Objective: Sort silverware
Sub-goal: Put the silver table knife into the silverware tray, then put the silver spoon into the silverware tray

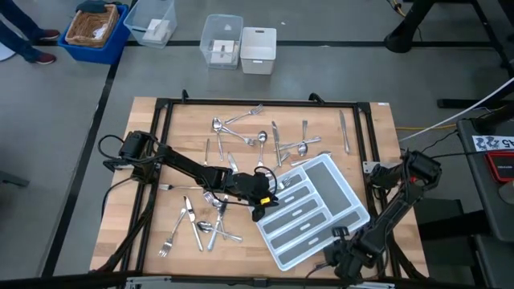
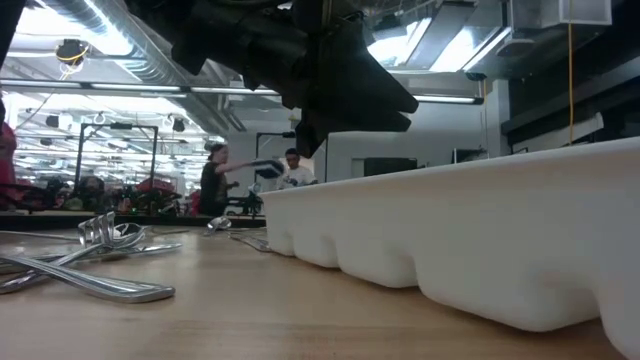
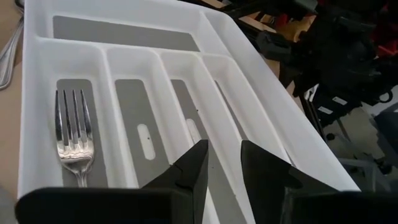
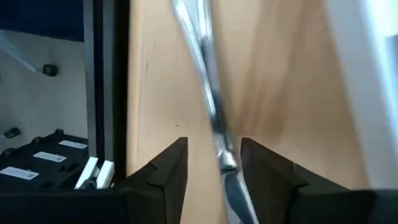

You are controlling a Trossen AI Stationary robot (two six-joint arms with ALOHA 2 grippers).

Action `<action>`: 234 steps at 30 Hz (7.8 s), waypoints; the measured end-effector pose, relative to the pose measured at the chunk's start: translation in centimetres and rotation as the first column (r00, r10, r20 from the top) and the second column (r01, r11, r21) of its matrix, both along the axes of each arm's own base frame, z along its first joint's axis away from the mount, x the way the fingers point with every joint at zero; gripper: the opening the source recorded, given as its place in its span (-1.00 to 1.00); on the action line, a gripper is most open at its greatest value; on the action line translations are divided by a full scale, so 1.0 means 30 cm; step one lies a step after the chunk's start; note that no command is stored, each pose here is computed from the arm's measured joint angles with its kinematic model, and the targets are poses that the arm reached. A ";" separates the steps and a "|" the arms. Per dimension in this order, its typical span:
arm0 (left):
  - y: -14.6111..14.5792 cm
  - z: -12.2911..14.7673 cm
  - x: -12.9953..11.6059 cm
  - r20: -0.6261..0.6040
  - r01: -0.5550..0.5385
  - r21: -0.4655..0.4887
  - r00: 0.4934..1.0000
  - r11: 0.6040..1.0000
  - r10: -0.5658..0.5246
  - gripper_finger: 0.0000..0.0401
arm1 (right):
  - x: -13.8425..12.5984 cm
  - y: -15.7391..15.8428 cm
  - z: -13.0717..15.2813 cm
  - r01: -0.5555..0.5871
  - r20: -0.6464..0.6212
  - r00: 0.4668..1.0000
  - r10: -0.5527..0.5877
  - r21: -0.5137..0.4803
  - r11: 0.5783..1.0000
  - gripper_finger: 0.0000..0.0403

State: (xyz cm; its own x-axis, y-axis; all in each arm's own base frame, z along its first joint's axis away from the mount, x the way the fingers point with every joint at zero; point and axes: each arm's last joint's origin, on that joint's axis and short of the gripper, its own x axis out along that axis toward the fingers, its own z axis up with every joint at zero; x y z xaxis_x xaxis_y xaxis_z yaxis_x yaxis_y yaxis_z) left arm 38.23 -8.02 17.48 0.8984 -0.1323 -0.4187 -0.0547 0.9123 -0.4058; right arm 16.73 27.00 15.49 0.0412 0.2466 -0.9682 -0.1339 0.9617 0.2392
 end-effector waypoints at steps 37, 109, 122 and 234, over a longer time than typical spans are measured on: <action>0.000 0.001 0.000 0.003 -0.001 -0.002 1.000 1.000 0.001 -0.57 | -0.023 0.023 -0.066 0.047 -0.019 0.999 -0.048 -0.074 0.996 -0.76; 0.015 0.157 -0.035 0.149 0.033 0.077 0.988 0.996 -0.045 -0.57 | 0.244 -0.092 0.270 -0.217 0.036 0.971 0.238 -0.297 0.930 -0.78; 0.074 0.268 -0.180 -0.072 0.032 0.155 0.997 0.987 -0.021 -0.57 | 0.451 -0.340 0.271 -0.299 0.071 0.930 0.360 -0.422 0.856 -0.78; 0.867 -0.088 -0.431 -0.756 -0.915 0.160 0.128 0.370 0.642 -0.57 | 0.301 -1.136 0.644 0.244 0.367 0.925 -0.098 -0.375 0.895 -0.36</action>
